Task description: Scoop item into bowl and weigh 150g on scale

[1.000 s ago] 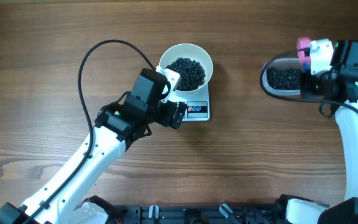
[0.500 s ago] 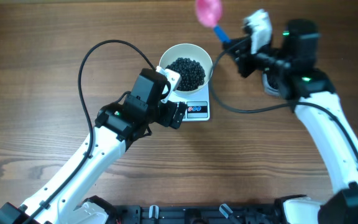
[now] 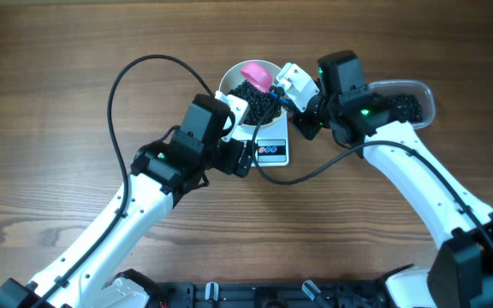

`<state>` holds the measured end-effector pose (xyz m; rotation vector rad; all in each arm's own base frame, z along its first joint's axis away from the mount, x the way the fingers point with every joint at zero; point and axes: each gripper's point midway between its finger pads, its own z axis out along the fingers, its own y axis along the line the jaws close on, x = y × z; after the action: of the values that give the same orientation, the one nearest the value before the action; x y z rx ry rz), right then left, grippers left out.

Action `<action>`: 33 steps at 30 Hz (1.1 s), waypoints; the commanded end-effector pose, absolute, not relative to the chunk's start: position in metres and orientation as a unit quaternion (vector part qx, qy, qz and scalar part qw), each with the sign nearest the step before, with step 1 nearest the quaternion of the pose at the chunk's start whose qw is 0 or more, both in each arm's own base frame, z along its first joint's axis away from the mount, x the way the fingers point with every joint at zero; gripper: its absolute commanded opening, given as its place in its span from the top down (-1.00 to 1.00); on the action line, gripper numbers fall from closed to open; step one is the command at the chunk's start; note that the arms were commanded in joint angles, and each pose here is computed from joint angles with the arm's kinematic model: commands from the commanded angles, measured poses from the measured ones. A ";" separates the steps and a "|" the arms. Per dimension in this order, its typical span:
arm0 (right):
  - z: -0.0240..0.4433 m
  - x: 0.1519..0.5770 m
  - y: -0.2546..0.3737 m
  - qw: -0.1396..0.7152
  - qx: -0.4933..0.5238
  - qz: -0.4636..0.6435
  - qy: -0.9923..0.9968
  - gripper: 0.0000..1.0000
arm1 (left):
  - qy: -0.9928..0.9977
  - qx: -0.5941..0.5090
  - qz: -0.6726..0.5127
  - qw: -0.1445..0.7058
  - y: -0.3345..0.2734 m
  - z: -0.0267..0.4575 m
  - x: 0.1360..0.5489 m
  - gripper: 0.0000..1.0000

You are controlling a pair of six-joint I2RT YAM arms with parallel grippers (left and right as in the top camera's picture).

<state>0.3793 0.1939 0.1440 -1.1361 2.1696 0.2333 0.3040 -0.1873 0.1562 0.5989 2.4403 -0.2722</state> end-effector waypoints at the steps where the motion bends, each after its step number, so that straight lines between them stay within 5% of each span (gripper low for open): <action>1: 0.129 0.385 0.189 0.319 -0.439 0.067 0.837 0.91 | 0.920 0.233 -0.102 0.298 -0.187 0.153 0.303 -1.00; 22: 0.095 0.363 0.198 0.251 -0.442 0.124 0.852 0.91 | 0.920 0.233 -0.102 0.298 -0.187 0.153 0.303 -1.00; 33: 0.128 0.372 0.222 0.272 -0.319 0.222 0.880 0.91 | 0.920 0.233 -0.102 0.298 -0.187 0.153 0.303 -1.00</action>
<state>0.3723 0.2080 0.1123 -0.9669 2.3538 0.4503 0.3040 -0.1873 0.1562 0.5989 2.4403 -0.2722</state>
